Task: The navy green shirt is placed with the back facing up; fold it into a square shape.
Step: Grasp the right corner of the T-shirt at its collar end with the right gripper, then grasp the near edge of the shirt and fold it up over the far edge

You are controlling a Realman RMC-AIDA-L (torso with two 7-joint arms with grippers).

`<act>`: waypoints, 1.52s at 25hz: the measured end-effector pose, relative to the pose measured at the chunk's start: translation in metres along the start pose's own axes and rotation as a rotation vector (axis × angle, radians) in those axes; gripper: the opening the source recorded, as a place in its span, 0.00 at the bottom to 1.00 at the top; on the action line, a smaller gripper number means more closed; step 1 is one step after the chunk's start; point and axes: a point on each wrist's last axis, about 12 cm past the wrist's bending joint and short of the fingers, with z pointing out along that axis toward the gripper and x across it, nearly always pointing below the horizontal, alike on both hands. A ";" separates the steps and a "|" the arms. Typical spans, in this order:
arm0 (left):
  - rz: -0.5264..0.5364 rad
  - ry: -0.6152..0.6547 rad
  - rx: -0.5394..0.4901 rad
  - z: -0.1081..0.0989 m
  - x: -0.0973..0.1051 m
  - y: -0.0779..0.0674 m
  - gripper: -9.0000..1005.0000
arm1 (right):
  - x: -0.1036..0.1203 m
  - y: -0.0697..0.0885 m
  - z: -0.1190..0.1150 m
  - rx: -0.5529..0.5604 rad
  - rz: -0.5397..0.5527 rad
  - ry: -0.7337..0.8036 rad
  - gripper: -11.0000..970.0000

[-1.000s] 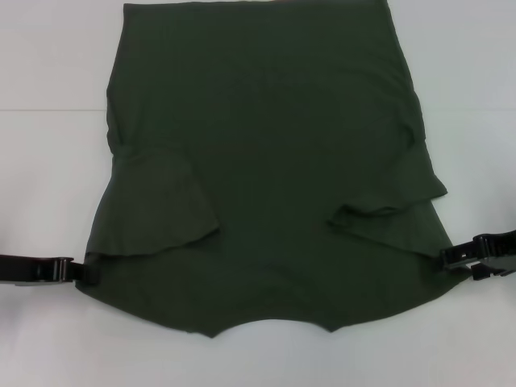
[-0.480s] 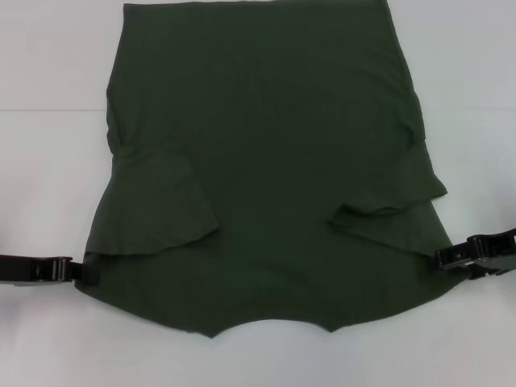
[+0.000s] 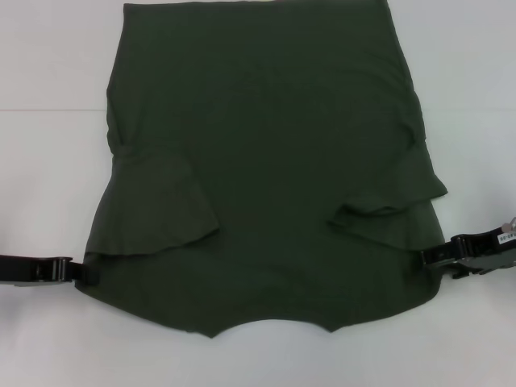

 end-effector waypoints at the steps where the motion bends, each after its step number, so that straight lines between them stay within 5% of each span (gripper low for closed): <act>1: 0.000 0.000 0.000 0.000 0.000 0.000 0.05 | 0.000 0.001 0.001 -0.003 -0.003 0.000 0.97; 8: -0.002 -0.007 0.001 -0.001 0.001 0.001 0.05 | -0.002 0.000 0.000 0.000 0.015 -0.017 0.96; 24: 0.002 -0.009 -0.001 -0.001 -0.001 0.001 0.05 | -0.005 0.001 0.000 0.014 0.005 -0.022 0.55; 30: 0.004 -0.010 -0.001 -0.002 -0.001 0.000 0.05 | -0.005 0.001 0.000 0.015 0.004 -0.023 0.30; 33: 0.004 -0.009 -0.001 -0.002 -0.002 0.000 0.05 | -0.006 0.001 0.000 0.016 0.001 -0.023 0.09; 38: 0.004 -0.005 0.005 -0.002 -0.001 0.000 0.05 | -0.006 0.000 -0.002 0.017 -0.003 -0.025 0.09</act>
